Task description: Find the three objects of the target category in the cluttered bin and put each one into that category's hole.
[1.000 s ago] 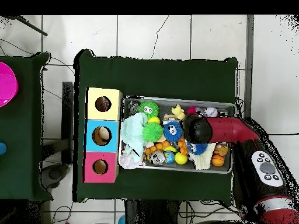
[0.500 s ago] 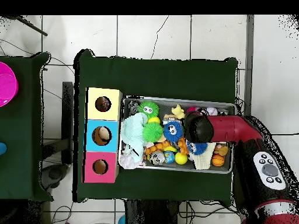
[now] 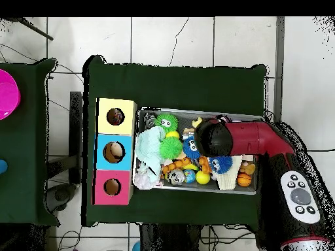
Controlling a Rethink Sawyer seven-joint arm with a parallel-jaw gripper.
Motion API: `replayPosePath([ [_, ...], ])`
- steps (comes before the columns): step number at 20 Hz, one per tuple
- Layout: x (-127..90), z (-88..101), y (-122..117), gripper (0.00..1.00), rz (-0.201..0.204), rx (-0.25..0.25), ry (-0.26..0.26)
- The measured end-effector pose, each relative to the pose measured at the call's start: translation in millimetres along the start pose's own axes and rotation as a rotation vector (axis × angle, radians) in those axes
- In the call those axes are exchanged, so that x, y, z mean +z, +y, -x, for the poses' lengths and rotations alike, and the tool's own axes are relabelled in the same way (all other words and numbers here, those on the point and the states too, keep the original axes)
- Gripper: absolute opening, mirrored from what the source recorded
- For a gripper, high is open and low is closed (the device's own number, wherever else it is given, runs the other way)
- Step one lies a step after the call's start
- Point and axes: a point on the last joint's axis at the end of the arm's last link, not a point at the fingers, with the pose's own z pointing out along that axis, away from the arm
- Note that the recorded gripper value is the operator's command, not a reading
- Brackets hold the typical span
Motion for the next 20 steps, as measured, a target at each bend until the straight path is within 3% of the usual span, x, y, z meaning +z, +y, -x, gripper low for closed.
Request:
replayPosePath([
  [7, -31, 16.3, -4, 0.00, -0.012, 0.013, -0.006],
  [8, -33, 16.6, -5, 1.00, -0.015, 0.016, -0.007],
  [20, -33, 14.1, -8, 1.00, -0.017, 0.018, -0.006],
])
